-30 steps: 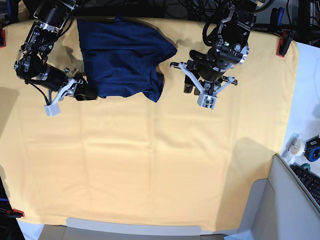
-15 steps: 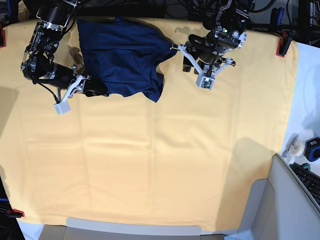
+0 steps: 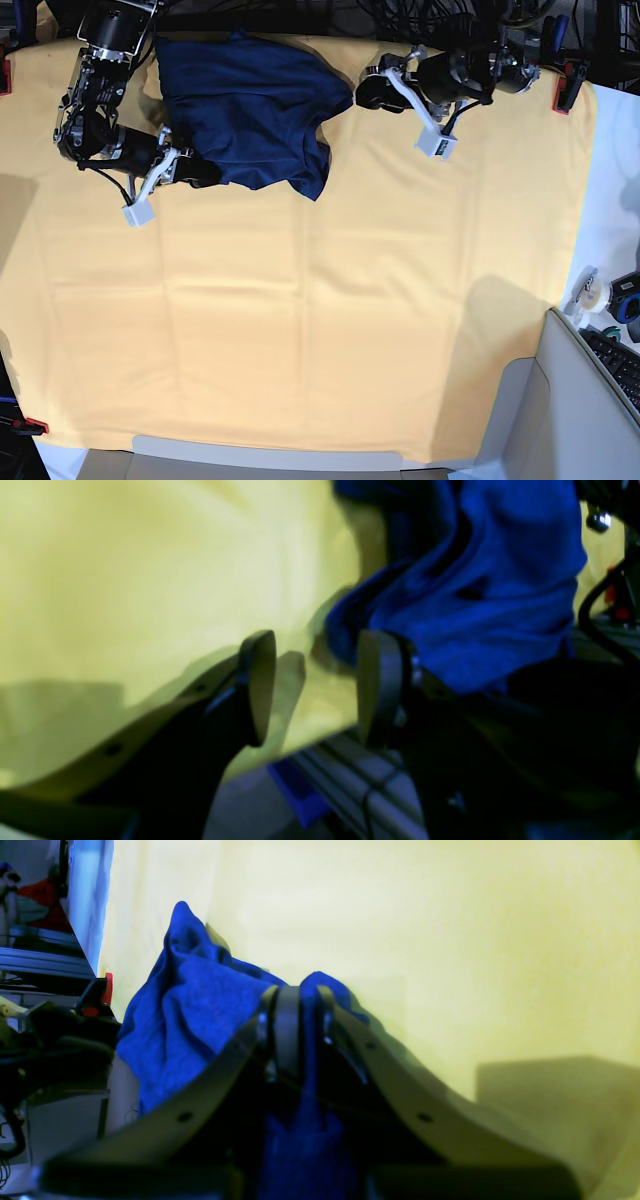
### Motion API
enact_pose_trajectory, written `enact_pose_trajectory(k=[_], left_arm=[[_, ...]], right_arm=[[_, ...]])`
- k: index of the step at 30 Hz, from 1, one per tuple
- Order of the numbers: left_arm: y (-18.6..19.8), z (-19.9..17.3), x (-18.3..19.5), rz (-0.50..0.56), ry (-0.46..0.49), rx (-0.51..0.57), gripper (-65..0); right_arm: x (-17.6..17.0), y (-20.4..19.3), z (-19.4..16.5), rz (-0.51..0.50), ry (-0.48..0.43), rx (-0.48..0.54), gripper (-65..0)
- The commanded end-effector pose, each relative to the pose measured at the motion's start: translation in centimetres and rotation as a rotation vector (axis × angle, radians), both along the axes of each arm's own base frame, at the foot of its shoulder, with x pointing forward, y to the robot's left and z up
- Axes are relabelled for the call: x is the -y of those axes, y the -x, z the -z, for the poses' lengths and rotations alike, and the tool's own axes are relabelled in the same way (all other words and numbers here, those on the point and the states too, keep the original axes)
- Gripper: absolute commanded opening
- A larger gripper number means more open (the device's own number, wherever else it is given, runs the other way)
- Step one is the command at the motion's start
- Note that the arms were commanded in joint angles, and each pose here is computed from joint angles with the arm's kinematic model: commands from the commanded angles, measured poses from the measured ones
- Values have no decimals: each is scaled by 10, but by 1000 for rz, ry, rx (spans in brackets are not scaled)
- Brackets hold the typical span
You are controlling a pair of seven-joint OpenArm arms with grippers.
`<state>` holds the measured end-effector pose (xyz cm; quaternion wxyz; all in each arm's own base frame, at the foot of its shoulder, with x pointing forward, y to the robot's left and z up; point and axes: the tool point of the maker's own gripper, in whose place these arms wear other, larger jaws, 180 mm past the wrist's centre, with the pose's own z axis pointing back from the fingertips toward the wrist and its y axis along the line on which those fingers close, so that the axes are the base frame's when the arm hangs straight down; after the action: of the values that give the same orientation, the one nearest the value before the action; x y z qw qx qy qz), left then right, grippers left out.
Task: Fold the T-shirt properly
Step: 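Grasp the bundle's side edges with both grippers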
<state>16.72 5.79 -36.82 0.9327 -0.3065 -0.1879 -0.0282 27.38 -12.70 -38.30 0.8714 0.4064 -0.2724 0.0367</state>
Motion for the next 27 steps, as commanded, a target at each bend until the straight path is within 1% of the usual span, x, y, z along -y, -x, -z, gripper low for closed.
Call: enact_pose_trajectory(k=[1,4,9,11,15,18,21,23,27], left_arm=[[-6,-8,-3,-13,18,28,-386],[-6,-10,-12,-32,31,6,-386],[18,-5,0,-11,137,-105,-384],[21,-5,5,-3,175,-127,-384],[39,-3,34,115,222,-155,-384],[54,5,56,183,251,-211,-386],[44,18,52,197,221,-225,-385],[44,26,59,222,222,-254,-385],[32,32,68,269,213,-257,-384]], right_arm=[[3,-7,-10,-2,1,36,-625],[6,-7,-10,2,6,37,-625],[5,-7,-10,1,3,37,-625],[4,-7,-10,-1,3,37,-625],[5,-7,-10,-4,6,36,-625],[5,-6,-9,-4,7,35,-625],[4,-6,-9,-4,4,35,-625],[5,-6,-9,-4,6,35,-625],[6,-6,-9,-4,9,35,-625]])
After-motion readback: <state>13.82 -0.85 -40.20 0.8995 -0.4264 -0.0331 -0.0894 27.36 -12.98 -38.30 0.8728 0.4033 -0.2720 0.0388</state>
